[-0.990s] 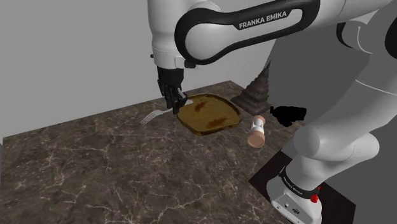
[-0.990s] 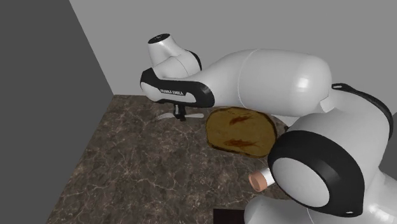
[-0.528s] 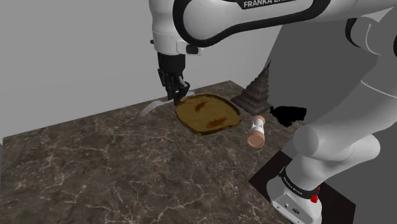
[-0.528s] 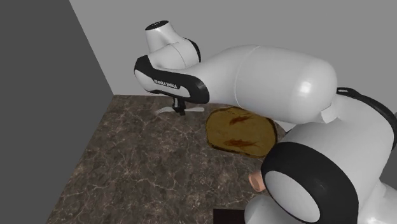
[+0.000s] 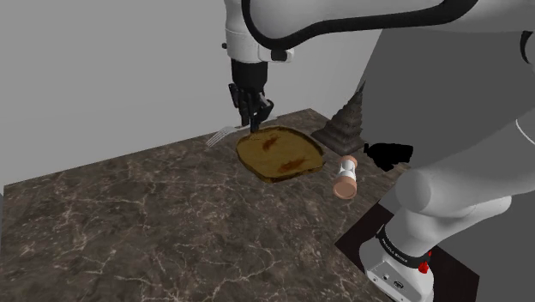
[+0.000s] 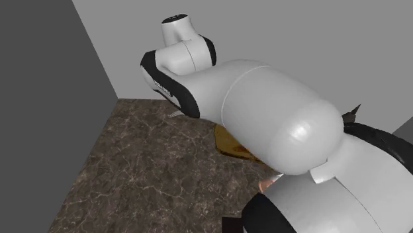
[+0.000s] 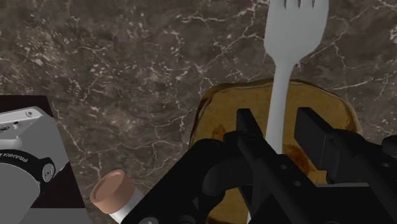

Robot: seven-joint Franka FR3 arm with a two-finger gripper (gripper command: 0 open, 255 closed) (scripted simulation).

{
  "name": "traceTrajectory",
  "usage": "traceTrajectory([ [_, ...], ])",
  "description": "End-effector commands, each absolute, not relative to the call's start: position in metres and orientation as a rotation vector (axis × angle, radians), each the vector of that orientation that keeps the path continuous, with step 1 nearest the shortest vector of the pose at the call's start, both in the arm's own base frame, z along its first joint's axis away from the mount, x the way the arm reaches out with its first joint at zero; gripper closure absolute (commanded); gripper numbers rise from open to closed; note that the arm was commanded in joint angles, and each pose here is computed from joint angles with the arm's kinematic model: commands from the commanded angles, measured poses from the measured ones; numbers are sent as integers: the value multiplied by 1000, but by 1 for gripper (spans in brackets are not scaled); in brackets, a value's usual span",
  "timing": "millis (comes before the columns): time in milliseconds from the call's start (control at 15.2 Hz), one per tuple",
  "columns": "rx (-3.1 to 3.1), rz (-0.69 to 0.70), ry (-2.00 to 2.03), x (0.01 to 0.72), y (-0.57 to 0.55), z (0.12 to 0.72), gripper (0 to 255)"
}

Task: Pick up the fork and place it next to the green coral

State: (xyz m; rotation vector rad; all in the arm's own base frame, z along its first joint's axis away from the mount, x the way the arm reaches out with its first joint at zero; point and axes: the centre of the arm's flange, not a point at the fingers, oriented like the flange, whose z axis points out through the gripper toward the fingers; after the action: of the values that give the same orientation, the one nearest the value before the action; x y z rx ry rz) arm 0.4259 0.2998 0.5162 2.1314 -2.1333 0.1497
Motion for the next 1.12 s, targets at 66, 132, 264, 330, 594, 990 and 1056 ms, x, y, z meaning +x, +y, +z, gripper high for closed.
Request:
traceTrajectory([
  [66, 2143, 144, -2138, 413, 261, 520, 255],
  [132, 2143, 144, -2138, 410, 249, 520, 255],
  [264, 2143, 144, -2138, 402, 223, 520, 255],
  [330, 2143, 144, -2138, 399, 210, 521, 255],
  [594, 2143, 144, -2138, 384, 160, 521, 255],
  [990, 2143, 144, -2138, 362, 84, 521, 255],
  [1056, 2143, 144, -2138, 358, 71, 521, 255],
])
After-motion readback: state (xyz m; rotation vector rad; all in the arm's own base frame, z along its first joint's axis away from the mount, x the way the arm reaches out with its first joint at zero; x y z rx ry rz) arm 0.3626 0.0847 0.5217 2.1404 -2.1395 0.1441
